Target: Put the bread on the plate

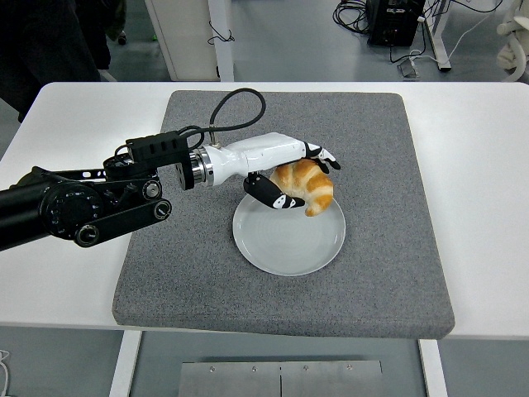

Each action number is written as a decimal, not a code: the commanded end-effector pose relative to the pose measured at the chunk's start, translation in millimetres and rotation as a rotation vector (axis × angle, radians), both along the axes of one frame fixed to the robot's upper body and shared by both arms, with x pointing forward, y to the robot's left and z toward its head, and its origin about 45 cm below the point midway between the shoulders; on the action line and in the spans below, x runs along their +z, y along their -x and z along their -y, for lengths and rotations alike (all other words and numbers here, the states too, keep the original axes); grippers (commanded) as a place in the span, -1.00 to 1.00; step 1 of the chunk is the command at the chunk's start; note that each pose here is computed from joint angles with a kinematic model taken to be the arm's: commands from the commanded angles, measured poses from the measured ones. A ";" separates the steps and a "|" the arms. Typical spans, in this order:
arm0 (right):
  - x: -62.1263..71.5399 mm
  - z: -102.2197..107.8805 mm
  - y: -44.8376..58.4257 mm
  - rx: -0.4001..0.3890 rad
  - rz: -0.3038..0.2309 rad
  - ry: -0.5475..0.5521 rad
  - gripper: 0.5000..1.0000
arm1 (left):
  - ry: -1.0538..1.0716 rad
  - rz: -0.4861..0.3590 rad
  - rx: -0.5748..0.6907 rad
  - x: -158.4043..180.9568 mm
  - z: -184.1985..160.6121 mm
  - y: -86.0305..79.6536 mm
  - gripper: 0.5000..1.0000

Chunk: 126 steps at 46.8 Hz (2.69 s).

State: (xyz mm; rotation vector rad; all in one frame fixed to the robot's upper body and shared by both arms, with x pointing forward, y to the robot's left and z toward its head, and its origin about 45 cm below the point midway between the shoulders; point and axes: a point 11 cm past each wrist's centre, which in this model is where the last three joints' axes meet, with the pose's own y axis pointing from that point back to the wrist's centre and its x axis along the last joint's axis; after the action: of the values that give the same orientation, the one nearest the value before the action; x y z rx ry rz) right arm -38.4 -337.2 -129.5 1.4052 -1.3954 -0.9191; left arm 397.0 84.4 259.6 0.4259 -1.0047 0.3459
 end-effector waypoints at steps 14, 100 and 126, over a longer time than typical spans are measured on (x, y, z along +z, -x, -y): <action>0.0 -0.1 0.0 0.000 0.000 -0.001 1.00 | -0.022 -0.008 0.012 -21.2 0.1 1.9 0.02; 0.0 -0.1 0.0 0.000 0.000 -0.001 1.00 | 0.223 -0.144 0.185 -10.3 -9.0 -13.0 0.89; 0.0 -0.1 -0.1 0.000 0.001 -0.001 1.00 | 0.651 -0.333 0.479 45.6 -66.0 -58.5 0.89</action>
State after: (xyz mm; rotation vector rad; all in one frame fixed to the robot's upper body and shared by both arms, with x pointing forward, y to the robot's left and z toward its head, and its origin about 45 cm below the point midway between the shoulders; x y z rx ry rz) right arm -38.4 -337.2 -129.5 1.4055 -1.3958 -0.9191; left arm 450.8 142.7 298.7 0.1364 -0.4284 0.9316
